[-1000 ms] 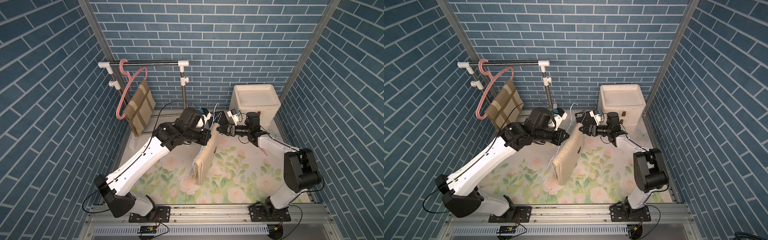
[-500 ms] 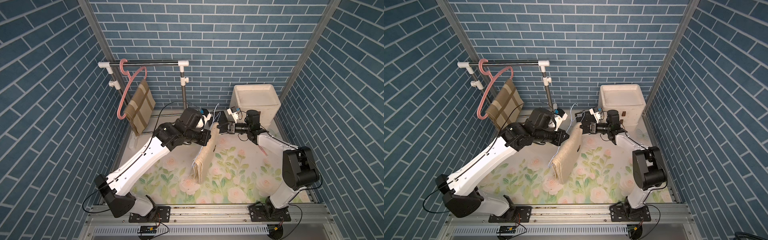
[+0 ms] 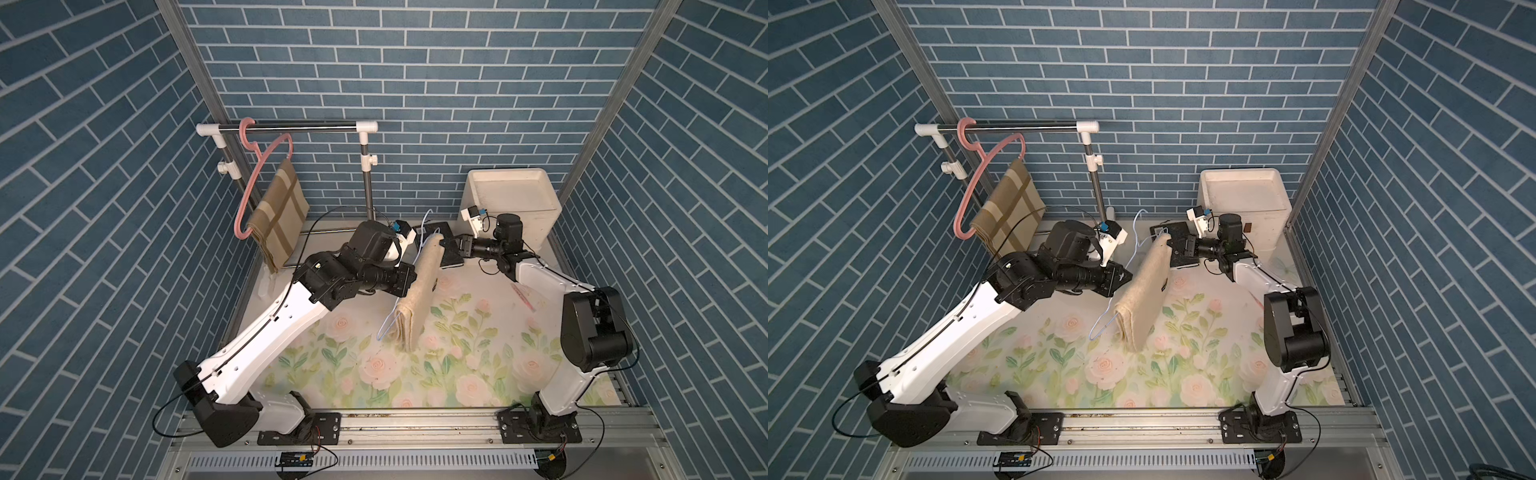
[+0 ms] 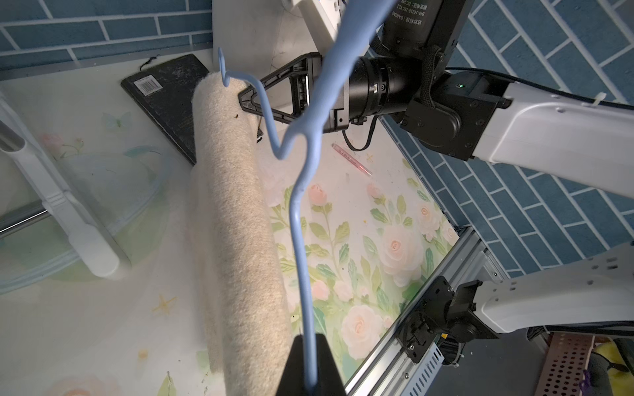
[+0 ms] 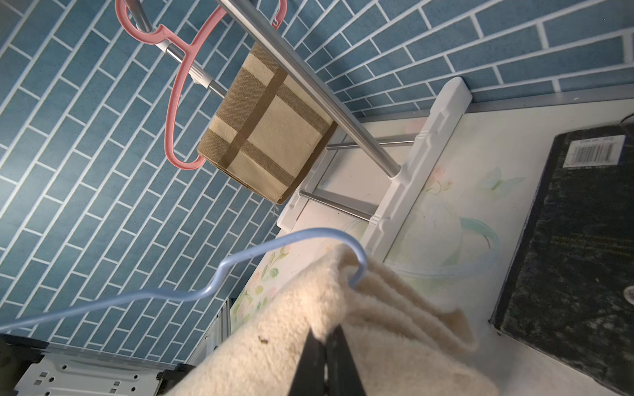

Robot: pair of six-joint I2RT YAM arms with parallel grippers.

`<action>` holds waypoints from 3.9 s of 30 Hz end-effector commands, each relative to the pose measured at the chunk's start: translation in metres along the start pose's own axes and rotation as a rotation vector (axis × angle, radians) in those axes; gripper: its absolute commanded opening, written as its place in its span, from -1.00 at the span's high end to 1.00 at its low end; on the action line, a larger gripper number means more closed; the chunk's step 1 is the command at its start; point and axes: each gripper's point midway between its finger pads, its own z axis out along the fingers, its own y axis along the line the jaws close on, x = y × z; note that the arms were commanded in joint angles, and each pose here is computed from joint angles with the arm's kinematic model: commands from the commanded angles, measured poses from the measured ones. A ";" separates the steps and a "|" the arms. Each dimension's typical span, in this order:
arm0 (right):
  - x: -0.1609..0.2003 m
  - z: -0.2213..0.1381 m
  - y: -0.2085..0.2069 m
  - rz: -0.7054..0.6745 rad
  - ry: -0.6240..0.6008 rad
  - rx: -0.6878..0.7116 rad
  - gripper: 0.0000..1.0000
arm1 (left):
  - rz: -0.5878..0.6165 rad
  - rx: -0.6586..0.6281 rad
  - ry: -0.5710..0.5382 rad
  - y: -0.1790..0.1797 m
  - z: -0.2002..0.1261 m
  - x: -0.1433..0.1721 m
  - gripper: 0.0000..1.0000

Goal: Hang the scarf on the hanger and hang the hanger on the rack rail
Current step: Hang the scarf on the hanger, then place the hanger at the clothesline, then reset both arms

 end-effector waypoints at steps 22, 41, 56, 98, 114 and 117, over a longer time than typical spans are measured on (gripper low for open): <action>-0.014 -0.098 0.000 -0.082 -0.139 0.322 -0.35 | -0.084 -0.585 -0.240 0.112 -0.154 -0.017 1.00; -0.002 -0.094 0.008 -0.060 -0.137 0.240 -0.36 | 0.051 -0.525 -0.376 0.209 -0.133 -0.158 1.00; 0.010 -0.094 0.006 -0.032 -0.122 0.236 -0.37 | 0.028 -0.472 -0.508 0.274 -0.131 -0.217 1.00; 0.011 -0.258 -0.022 -0.246 -0.555 1.060 -0.97 | -0.131 -0.374 -0.760 0.210 -0.123 0.013 -0.49; 0.072 -0.259 -0.087 -0.539 -0.643 1.193 -0.99 | -0.312 -0.805 -0.897 0.317 -0.095 0.107 -1.00; 0.075 -0.244 -0.098 -0.591 -0.593 1.159 -0.99 | -0.297 -0.891 -0.846 0.333 -0.092 0.112 -1.00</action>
